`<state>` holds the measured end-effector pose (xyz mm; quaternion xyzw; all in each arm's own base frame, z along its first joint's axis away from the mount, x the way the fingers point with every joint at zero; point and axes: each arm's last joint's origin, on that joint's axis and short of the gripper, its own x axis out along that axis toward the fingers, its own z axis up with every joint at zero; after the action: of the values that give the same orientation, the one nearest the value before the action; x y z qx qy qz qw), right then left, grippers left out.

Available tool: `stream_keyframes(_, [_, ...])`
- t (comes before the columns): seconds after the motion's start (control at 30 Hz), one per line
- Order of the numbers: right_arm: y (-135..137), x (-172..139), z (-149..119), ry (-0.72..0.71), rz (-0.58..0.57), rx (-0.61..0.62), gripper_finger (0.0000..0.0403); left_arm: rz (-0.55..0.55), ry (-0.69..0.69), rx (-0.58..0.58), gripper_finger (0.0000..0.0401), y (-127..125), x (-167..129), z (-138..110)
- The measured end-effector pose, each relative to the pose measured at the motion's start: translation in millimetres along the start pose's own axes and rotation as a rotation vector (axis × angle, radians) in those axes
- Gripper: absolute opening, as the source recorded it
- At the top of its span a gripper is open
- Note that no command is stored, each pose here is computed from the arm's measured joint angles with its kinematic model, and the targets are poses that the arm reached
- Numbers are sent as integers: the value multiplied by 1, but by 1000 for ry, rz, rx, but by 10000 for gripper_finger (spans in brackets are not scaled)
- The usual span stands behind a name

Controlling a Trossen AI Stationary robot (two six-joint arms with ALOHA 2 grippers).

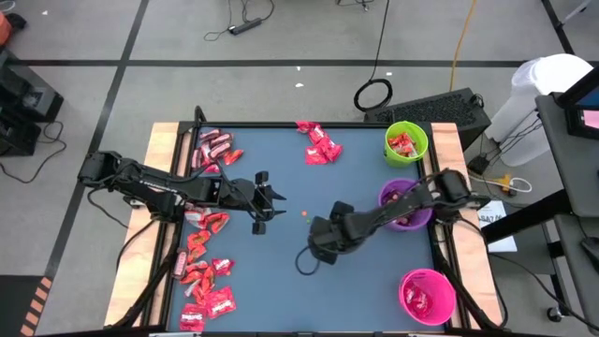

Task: Organize candy in baskets
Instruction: Put the red candy pack into the pink bucket

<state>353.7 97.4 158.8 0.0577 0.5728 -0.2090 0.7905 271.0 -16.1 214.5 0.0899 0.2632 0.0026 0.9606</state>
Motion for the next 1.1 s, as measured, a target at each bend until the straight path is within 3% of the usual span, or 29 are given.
stream_keyframes(0.5, [-10,17,8,113,105,92,275,0,0,0,180,0,0,0])
stream_keyframes(0.6, [-7,17,8,132,153,82,248,0,0,0,180,0,0,0])
stream_keyframes(1.1, [-5,17,9,119,183,-9,52,0,-2,0,180,0,0,0])
